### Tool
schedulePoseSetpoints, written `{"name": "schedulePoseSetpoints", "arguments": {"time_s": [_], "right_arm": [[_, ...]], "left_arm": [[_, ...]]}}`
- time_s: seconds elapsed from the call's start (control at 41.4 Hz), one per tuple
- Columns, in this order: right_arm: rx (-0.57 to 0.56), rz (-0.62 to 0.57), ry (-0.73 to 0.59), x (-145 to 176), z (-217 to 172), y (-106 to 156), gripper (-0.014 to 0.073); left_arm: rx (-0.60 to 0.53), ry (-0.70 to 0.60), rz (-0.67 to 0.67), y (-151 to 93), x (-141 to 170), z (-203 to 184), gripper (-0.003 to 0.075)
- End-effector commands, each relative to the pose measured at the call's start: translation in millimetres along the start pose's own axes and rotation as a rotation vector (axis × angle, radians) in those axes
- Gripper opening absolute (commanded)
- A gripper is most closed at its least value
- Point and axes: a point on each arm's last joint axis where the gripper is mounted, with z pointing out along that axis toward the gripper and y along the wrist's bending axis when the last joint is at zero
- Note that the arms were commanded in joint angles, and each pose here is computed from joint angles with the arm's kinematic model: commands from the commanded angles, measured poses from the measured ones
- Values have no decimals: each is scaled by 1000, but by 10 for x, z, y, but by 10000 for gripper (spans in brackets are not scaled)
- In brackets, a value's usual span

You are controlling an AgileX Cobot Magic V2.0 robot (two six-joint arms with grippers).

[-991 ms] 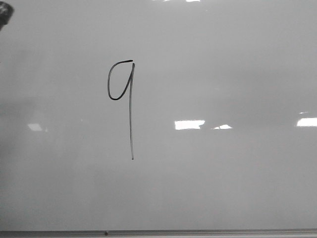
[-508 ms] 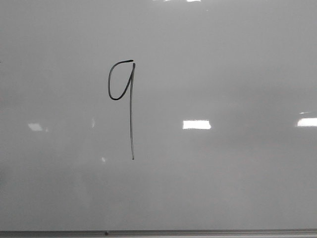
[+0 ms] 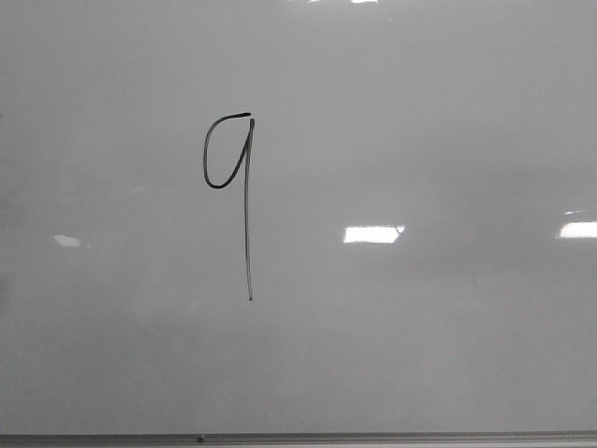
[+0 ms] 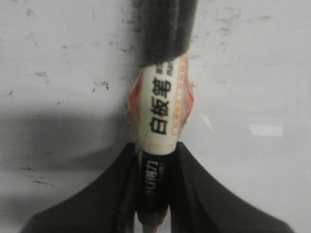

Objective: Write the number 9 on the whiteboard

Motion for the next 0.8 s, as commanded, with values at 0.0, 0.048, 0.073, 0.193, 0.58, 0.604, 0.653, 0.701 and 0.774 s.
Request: {"name": "schedulePoseSetpoints", "arguments": {"time_s": [0.0,0.048,0.073,0.193,0.58,0.604,0.653,0.701,0.774], "right_arm": [[44,25,-57,-111,-24,-50,-71],[44,25,-57,-111,-24,-50,-71],[44,25,-57,-111,-24,-50,-71],[43,29,-58,-112,-24,-49,-71],[42,32,-59,-113,-24,-48,-71],[42,32,-59,-113,-24,-48,-71],[42,32,-59,-113,-24,-48,-71],[42,32,-59,-113,-24,-48,-71],[42,32,-59,-113,-24,-48,-71]], "left_arm": [[-37,-119,-24,42,-186,-47,178],[-41,-129,-25,46,-195,-48,230],[-43,-134,-25,48,-199,-49,257],[-45,-137,-25,49,-202,-49,296],[8,-155,-21,13,-292,-345,421],[18,-156,-16,6,-303,-397,421],[33,-182,-12,-2,-345,-540,420],[50,-214,-7,-9,-370,-718,415],[79,-258,-4,-21,-347,-1011,376]]}}
